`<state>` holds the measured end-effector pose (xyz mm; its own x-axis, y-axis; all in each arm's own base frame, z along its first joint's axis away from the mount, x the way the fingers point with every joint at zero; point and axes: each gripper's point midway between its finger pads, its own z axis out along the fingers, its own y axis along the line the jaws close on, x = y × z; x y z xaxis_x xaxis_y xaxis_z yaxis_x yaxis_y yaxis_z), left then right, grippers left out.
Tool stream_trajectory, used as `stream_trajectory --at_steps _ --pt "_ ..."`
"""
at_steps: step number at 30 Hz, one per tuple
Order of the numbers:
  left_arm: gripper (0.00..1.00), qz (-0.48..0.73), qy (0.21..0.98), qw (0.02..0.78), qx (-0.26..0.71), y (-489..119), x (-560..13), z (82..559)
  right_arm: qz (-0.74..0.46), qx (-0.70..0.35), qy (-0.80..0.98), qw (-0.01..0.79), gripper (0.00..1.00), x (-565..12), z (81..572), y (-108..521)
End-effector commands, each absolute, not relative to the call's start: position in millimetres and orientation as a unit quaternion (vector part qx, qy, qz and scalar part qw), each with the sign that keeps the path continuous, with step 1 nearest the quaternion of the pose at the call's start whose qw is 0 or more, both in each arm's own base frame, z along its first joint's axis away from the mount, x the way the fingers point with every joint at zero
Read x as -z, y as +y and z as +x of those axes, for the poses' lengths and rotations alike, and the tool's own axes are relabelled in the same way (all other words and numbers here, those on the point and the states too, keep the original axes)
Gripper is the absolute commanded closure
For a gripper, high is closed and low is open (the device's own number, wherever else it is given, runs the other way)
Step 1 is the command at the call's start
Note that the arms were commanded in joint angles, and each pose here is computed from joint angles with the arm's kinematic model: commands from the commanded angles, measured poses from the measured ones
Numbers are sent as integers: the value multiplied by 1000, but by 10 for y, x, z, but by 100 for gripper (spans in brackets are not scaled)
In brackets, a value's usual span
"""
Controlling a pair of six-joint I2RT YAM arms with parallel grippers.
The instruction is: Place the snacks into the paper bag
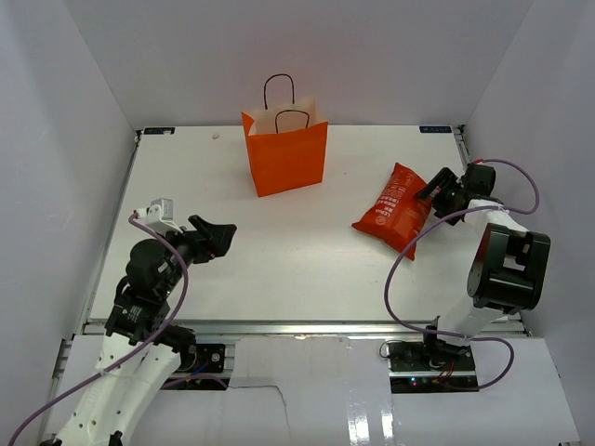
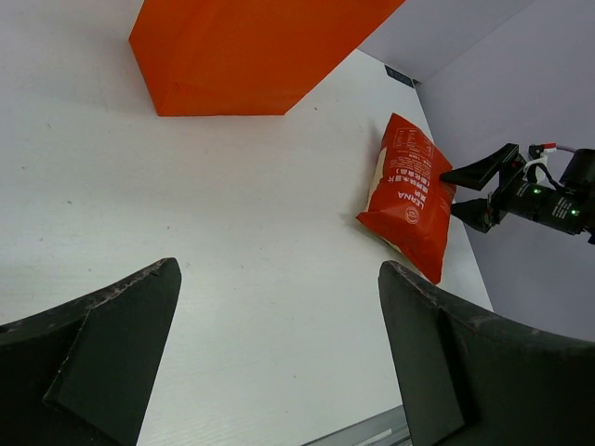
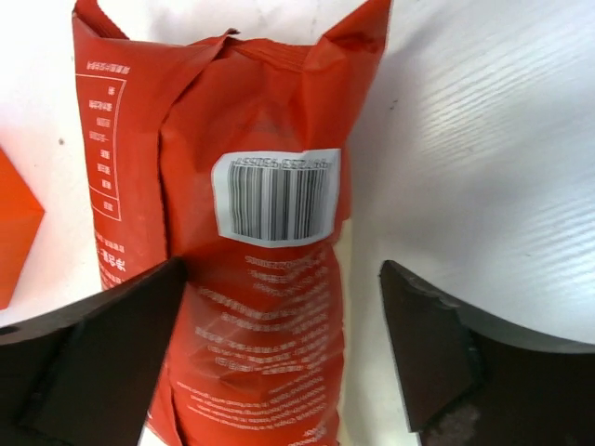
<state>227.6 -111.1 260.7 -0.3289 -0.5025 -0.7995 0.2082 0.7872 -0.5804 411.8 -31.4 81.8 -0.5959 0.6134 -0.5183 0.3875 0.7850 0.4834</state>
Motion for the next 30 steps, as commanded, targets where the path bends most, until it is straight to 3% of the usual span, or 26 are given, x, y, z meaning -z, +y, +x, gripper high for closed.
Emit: stream_trajectory --at_steps 1,5,9,14,21,30 --pt "2 -101 753 565 321 -1125 -2614 2222 283 -191 867 363 14 -801 4138 -248" --pt "2 -104 755 561 323 -1133 -2599 2223 255 -209 857 395 30 -911 4139 -199" --pt "2 -106 761 550 328 -1166 -2553 2231 236 -225 854 406 52 -972 4114 -154" --pt "2 -101 763 546 331 -1187 -2550 2229 199 -248 842 436 65 -1241 4120 -69" --pt "2 -98 762 546 335 -1199 -2544 2213 138 -286 819 478 92 -1640 4135 86" --pt "2 -96 759 548 337 -1198 -2553 2189 19 -339 776 532 92 -2158 4085 346"
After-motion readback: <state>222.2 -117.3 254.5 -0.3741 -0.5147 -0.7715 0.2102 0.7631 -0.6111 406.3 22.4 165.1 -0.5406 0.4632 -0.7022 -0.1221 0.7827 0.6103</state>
